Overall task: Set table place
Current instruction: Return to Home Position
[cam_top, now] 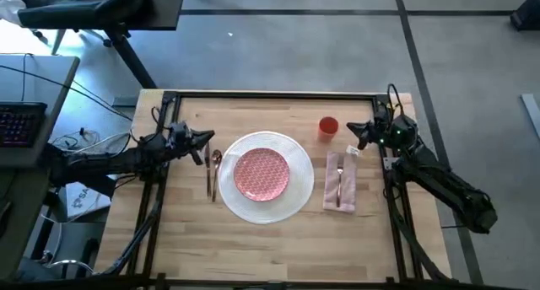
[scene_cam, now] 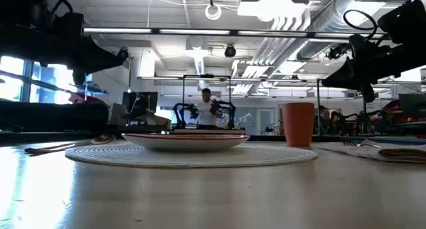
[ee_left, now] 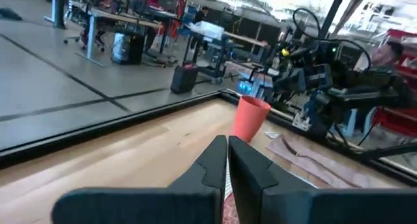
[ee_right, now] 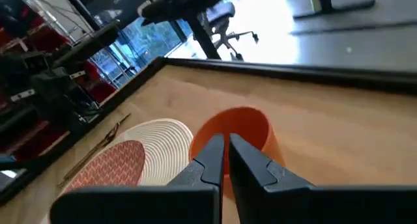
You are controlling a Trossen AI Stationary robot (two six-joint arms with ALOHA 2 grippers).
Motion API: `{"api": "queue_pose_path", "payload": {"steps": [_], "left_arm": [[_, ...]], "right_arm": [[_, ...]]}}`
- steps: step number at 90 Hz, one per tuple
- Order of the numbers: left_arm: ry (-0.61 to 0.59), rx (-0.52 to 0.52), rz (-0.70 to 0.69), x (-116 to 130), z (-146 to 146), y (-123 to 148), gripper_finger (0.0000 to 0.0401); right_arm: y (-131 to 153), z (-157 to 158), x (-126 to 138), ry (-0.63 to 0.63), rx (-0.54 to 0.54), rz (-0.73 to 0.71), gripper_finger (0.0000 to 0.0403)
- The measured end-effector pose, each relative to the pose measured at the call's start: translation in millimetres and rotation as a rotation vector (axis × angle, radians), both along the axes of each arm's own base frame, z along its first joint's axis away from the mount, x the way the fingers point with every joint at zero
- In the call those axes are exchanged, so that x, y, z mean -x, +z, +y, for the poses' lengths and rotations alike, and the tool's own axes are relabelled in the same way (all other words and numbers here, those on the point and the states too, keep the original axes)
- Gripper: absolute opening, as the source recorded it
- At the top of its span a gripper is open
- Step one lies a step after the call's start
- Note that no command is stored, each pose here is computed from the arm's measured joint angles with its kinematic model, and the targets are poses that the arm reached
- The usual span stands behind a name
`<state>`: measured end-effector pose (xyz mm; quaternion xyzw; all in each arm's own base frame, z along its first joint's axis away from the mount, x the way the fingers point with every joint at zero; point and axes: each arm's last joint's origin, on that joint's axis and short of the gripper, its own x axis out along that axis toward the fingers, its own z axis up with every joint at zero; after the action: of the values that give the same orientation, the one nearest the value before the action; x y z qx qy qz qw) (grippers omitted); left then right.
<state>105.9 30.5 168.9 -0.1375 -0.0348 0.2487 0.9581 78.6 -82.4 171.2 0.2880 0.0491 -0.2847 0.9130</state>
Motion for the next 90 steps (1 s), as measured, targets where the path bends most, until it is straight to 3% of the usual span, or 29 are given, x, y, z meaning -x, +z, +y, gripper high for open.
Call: {"api": "queue_pose_path", "payload": {"steps": [23,35,56,71,90], "left_arm": [[0.003,0.061,0.094,2.9,-0.6,-11.4,0.0],[-0.008,0.111,0.086,2.2,-0.8,-12.8,0.0],[-0.003,0.113,0.087,2.1,-0.7,-12.9,0.0],[-0.003,0.113,0.087,2.1,-0.7,-13.0,0.0],[-0.002,0.114,0.09,2.0,-0.6,-13.1,0.0]], "right_arm": [[-2.0,0.4,0.3,0.002,-0.011,0.017,0.0],[-2.0,0.4,0.3,0.002,-0.011,0.017,0.0],[-2.3,0.8,0.1,0.006,-0.014,0.02,0.0],[2.3,15.9,-5.4,0.056,0.048,0.005,0.0],[9.4,41.0,-3.5,0.234,0.115,-0.08,0.0]]}}
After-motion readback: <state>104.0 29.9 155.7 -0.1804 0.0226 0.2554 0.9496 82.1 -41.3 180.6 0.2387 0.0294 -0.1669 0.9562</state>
